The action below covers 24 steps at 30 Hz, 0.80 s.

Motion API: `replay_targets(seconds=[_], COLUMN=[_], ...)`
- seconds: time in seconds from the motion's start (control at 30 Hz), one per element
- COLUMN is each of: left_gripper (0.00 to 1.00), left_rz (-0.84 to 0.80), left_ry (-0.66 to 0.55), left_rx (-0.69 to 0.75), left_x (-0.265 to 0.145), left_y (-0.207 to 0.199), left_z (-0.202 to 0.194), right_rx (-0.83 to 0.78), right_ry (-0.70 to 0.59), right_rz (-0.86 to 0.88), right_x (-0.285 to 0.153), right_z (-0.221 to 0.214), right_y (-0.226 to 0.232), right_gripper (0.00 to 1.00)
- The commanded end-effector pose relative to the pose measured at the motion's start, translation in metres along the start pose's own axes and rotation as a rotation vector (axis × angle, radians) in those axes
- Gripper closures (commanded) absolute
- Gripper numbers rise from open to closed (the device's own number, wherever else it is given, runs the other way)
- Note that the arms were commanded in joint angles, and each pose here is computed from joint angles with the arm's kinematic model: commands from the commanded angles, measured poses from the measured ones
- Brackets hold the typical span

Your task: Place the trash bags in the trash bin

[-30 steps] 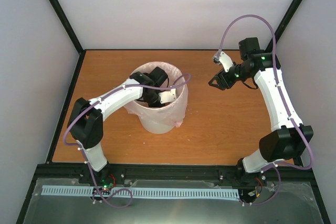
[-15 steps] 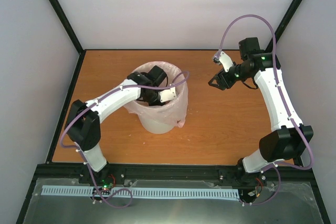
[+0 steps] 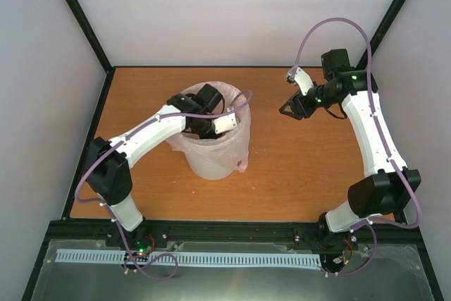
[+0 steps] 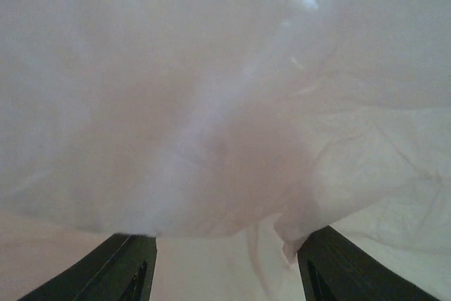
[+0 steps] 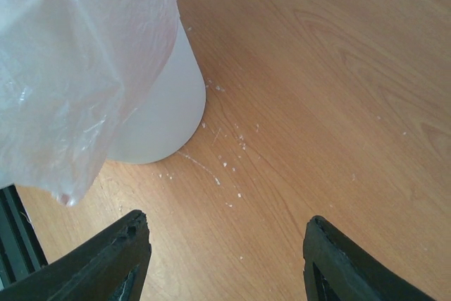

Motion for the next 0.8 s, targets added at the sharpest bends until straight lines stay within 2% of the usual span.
replay_targets(seconds=[0.0,0.33,0.53,0.67,0.77], left_gripper=[0.44,0.44,0.44,0.44,0.43], left_rz=[0.039,0.011,-0.081,-0.021,0.009], left_ry=[-0.068,-0.001,0.000,0.065,0.065], left_rx=[0.007,-0.015,-0.071,-0.068,-0.061], left_x=[-0.034,-0.045,-0.041,-0.052,-0.062], left_y=[0.001,0.004,-0.007,0.005,0.008], left_z=[0.021,0.024,0.024,0.023,0.026], right_rx=[-0.041,-0.107,-0.133,-0.135,-0.135], right_ry=[-0.069,-0.107,-0.100,-0.094,-0.091], right_rz=[0.001,0.042,0.109,0.102,0.098], right_x=[-0.018,-0.024,-0.013,-0.011,-0.010], right_z=[0.021,0.043,0.049,0.049,0.048], right_y=[0.009,0.028,0.046,0.044,0.043], right_gripper=[0.40,0.40,0.40,0.39,0.39])
Point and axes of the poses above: each gripper's point midway between its finger pads, its own x axis out along the fingers, its own y axis along the line the jaws close on, z = x × y, the point moved 3 cm from there along -x, back along the fingers, and after that the axes turned 7 degrees about x, right-handed, at the moved point
